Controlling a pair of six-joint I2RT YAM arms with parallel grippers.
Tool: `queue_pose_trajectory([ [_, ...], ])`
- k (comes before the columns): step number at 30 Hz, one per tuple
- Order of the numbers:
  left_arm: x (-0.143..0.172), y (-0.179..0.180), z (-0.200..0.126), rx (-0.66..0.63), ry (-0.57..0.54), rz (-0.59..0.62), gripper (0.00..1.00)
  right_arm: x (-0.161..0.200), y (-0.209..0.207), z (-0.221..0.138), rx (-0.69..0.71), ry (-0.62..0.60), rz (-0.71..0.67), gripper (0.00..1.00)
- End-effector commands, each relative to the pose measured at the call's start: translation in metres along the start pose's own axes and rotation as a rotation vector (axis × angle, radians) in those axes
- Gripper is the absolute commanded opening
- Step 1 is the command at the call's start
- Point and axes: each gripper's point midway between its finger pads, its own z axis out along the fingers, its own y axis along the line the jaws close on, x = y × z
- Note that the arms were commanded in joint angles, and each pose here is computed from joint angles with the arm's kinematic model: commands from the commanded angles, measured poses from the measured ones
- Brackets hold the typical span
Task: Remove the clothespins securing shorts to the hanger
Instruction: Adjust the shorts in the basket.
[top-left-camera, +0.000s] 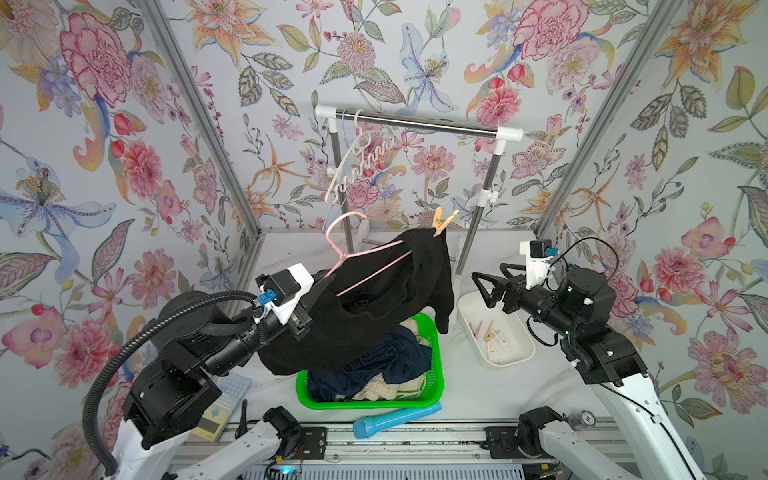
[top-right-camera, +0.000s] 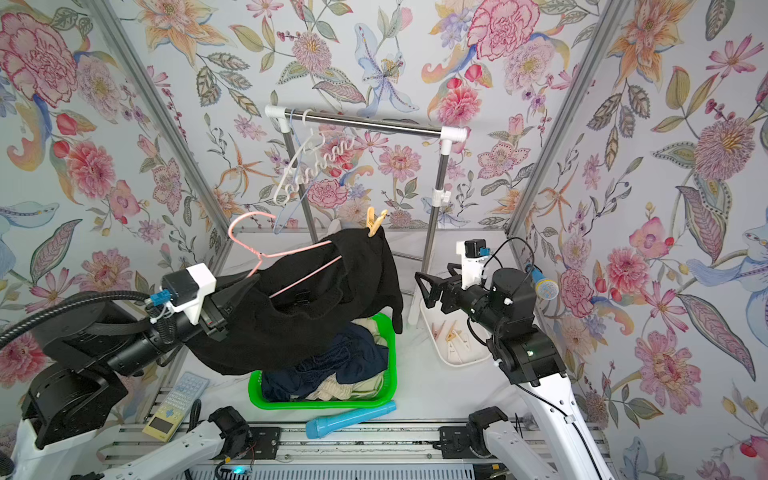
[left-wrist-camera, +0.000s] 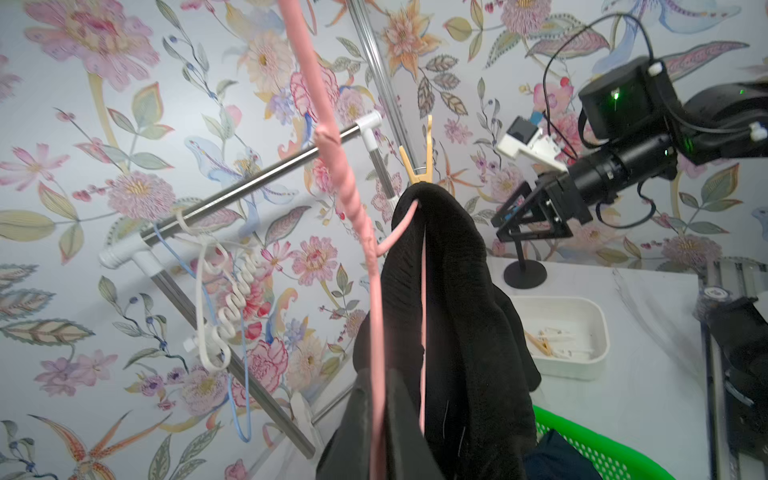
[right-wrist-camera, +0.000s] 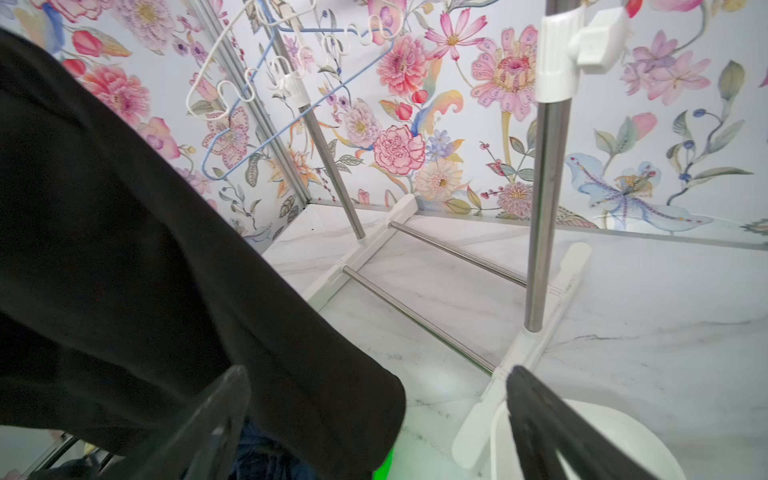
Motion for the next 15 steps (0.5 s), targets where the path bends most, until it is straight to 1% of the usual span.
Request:
queue_pose_trajectory([
  [1,-0.006,-0.004,-0.003,0.009,-0.064,0.02,0.0,-0.007,0.024,-0.006,-0.143,-0.016,-0.031,0.89],
  [3,0.008,-0.01,0.007,0.036,-0.024,0.033,0.0,-0.006,0.031,-0.004,-0.204,-0.002,-0.021,0.86],
  [5,0.019,-0.015,0.015,0.066,0.011,0.042,0.0,-0.007,0.033,-0.002,-0.236,0.003,-0.011,0.86],
  [9,0.026,-0.021,0.022,0.101,0.012,0.058,0.0,-0.01,0.03,-0.004,-0.245,-0.002,-0.012,0.87],
  [12,0.038,-0.018,0.031,0.106,0.033,0.041,0.0,-0.012,0.036,-0.007,-0.306,-0.014,-0.027,0.89],
  [15,0.051,-0.013,0.041,0.158,0.033,-0.023,0.0,-0.012,0.041,-0.008,-0.366,-0.02,-0.036,0.89],
])
